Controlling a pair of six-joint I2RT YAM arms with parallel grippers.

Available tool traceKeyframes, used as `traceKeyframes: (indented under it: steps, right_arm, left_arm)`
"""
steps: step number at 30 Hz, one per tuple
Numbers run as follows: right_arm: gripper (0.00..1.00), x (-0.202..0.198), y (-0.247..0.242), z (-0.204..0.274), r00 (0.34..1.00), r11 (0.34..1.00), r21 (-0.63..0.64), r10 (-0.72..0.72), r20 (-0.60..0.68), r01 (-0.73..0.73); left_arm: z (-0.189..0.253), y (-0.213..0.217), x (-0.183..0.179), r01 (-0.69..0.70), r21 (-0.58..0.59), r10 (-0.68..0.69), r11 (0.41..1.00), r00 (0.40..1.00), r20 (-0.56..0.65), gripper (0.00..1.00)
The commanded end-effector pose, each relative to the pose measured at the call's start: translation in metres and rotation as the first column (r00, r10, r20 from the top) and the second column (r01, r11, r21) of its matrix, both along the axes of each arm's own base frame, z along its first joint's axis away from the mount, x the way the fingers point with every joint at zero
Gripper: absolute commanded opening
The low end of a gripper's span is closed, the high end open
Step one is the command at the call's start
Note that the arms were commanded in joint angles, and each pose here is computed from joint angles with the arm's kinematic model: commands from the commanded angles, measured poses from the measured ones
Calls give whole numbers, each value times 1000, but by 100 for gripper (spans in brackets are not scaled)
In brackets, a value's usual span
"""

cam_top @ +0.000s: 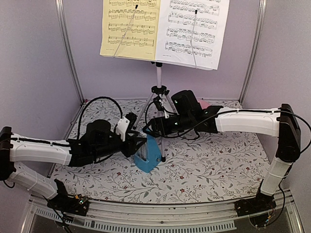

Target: Set up the instrument practice props

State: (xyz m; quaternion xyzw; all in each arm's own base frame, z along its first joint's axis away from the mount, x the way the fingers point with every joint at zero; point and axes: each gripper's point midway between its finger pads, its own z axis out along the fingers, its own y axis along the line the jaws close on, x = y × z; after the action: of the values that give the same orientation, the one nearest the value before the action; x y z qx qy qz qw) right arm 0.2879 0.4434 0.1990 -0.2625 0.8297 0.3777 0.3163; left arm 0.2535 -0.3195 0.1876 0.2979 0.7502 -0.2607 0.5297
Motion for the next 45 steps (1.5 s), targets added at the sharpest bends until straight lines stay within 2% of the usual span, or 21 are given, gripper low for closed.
traceKeyframes:
  steps: [1,6,16,29,45]
  right_arm:
    - [83,-5,-8,-35,999,993,-115,-2,-40,-3]
    - [83,-10,-10,-47,999,989,-147,5,-44,-12]
    - [82,-16,-21,-80,998,971,-238,3,-61,-17]
    - [81,-27,-51,-136,995,928,-372,-29,-95,-8]
    - [80,-31,-82,-157,989,901,-433,-91,-117,32]
  left_arm:
    - [11,4,2,-4,-50,4,999,1000,8,36]
    - [6,11,-4,-4,-45,4,999,1000,-6,30]
    - [0,14,-15,25,-39,-26,999,999,-20,26]
    - [10,11,-18,41,-44,-41,998,999,10,24]
    - [14,-2,-30,117,-60,-116,991,993,18,22]
